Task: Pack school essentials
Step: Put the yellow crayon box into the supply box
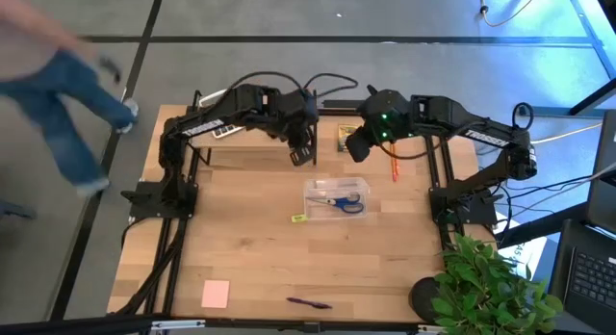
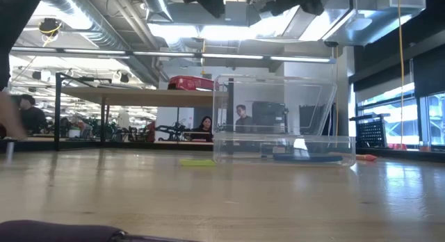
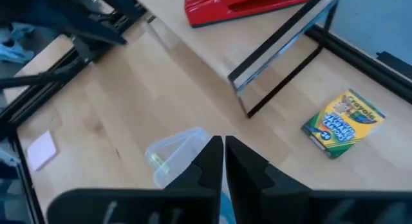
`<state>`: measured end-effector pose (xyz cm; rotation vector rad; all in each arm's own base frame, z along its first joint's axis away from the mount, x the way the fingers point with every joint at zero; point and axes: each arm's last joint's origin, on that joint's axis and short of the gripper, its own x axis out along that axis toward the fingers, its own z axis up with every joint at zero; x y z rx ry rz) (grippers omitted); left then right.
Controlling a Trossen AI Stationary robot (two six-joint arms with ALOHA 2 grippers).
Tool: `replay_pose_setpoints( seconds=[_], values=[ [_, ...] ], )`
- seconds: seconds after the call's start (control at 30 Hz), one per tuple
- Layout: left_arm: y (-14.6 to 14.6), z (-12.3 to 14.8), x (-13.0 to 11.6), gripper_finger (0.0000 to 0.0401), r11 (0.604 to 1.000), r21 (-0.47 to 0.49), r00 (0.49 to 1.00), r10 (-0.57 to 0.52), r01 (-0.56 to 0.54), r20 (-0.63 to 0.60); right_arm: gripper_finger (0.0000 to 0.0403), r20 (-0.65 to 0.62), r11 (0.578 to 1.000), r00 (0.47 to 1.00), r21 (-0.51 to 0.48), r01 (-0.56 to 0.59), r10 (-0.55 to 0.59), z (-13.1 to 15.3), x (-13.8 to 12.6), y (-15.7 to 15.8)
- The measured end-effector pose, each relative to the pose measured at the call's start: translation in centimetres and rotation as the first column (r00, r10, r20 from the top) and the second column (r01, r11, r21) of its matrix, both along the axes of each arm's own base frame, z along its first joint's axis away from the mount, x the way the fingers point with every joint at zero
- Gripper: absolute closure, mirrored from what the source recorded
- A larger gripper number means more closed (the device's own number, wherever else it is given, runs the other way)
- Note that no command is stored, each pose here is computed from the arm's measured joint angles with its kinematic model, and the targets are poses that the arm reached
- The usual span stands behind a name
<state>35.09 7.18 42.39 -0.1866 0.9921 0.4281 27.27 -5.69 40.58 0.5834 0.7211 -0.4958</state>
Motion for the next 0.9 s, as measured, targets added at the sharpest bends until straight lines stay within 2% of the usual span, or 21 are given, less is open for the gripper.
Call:
replay_pose_setpoints(
  seconds=[0.2, 0.4, 0.67, 0.77, 0.9],
  values=[
    [1.8, 0.3, -0.1, 0.0312, 0.999, -0.012, 0.999, -0.032, 0.033, 0.036, 0.0382, 0.010, 1.000, 1.000, 0.000, 0.019, -0.019, 0.1, 0.0, -0.5],
    [2.2, 0.3, -0.2, 0.0312, 0.997, 0.056, 0.998, -0.061, 0.060, 0.010, 0.0382, 0.035, 1.000, 0.999, -0.003, 0.021, -0.021, 0.2, 0.1, -0.5],
    [2.2, 0.3, -0.2, 0.0312, 0.996, 0.077, 0.999, -0.045, 0.044, 0.004, 0.0382, 0.043, 0.987, 0.988, 0.071, 0.147, -0.151, 0.1, 0.0, -0.6],
    [2.0, 0.3, -0.2, 0.0312, 0.996, 0.077, 0.999, -0.049, 0.048, 0.004, 0.0382, 0.024, 0.970, 0.971, 0.061, 0.237, -0.239, -0.3, 0.1, -0.8],
    [2.0, 0.3, -0.1, 0.0312, 0.996, 0.077, 0.999, -0.050, 0.050, 0.004, 0.0382, -0.047, 0.956, 0.955, 0.008, 0.294, -0.293, -1.5, 0.9, -1.5]
  ],
)
